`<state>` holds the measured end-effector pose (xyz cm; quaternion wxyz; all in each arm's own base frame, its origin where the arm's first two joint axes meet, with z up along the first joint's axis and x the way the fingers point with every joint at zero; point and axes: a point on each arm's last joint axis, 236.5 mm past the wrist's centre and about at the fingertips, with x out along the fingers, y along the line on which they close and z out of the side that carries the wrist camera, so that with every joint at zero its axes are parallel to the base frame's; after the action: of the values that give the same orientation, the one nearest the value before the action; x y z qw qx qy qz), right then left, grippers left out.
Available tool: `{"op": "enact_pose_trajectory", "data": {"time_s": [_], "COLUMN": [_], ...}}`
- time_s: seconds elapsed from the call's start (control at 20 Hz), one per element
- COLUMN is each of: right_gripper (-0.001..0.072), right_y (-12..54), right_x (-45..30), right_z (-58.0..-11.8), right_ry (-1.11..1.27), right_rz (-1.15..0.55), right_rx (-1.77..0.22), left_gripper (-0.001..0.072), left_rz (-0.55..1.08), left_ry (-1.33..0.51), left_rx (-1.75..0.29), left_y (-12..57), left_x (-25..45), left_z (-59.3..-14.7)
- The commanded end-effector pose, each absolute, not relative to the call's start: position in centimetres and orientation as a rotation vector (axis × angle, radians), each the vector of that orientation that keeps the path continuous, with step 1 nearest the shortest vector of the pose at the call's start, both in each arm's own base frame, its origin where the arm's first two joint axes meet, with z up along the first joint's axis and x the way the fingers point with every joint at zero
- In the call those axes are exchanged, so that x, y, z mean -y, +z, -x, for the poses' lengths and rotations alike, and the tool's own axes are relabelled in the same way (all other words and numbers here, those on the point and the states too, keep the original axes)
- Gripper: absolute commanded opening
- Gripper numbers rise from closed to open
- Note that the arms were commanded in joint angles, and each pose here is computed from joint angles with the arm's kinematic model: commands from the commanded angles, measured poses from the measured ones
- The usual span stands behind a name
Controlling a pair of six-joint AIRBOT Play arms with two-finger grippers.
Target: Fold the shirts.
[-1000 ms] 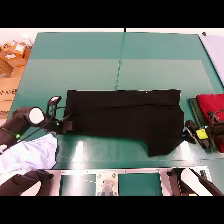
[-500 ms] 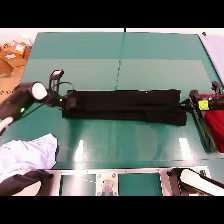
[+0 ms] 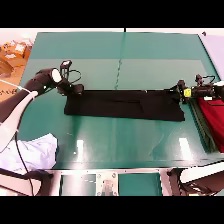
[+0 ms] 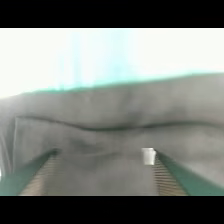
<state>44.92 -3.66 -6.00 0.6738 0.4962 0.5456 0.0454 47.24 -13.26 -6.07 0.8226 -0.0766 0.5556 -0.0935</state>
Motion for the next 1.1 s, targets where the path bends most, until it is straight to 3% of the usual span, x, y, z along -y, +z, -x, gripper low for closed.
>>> {"op": "enact_pose_trajectory", "data": {"time_s": [0.0,0.05,0.1,0.15,0.35,0.4,0.45,0.7,1.05], "right_gripper": [0.0372,0.0391,0.0528,0.0595,0.0611,0.0687,0.0703,0.0703,0.0704], "right_y": [-4.7,-3.6,-3.2,-3.4,-6.0,-6.6,-7.4,-10.3,-6.9], "right_x": [6.2,7.7,9.2,10.7,13.7,13.5,13.0,10.2,6.4], "right_z": [-47.9,-47.7,-46.9,-45.6,-41.6,-41.2,-41.0,-39.9,-41.2], "right_ry": [0.173,0.188,0.179,0.160,0.153,0.173,0.189,0.340,0.600], "right_rz": [-1.052,-1.015,-0.979,-0.942,-0.791,-0.778,-0.773,-0.813,-0.878], "right_rx": [-1.129,-1.122,-1.142,-1.179,-1.281,-1.291,-1.306,-1.384,-1.253], "left_gripper": [0.0699,0.0698,0.0698,0.0698,0.0699,0.0699,0.0699,0.0698,0.0698], "left_rz": [0.214,0.217,0.230,0.258,0.306,0.305,0.316,0.342,0.323], "left_ry": [-0.148,-0.128,-0.101,-0.073,-0.046,-0.048,-0.058,-0.086,-0.107], "left_rx": [-1.117,-1.119,-1.128,-1.140,-1.223,-1.235,-1.238,-1.255,-1.274], "left_y": [-3.7,-2.3,-1.1,-0.2,0.0,-0.1,0.0,0.1,-0.1], "left_x": [11.2,9.6,7.8,6.3,4.0,4.1,4.5,5.4,5.5], "left_z": [-50.6,-51.1,-51.3,-51.4,-49.7,-49.5,-49.4,-49.0,-48.6]}}
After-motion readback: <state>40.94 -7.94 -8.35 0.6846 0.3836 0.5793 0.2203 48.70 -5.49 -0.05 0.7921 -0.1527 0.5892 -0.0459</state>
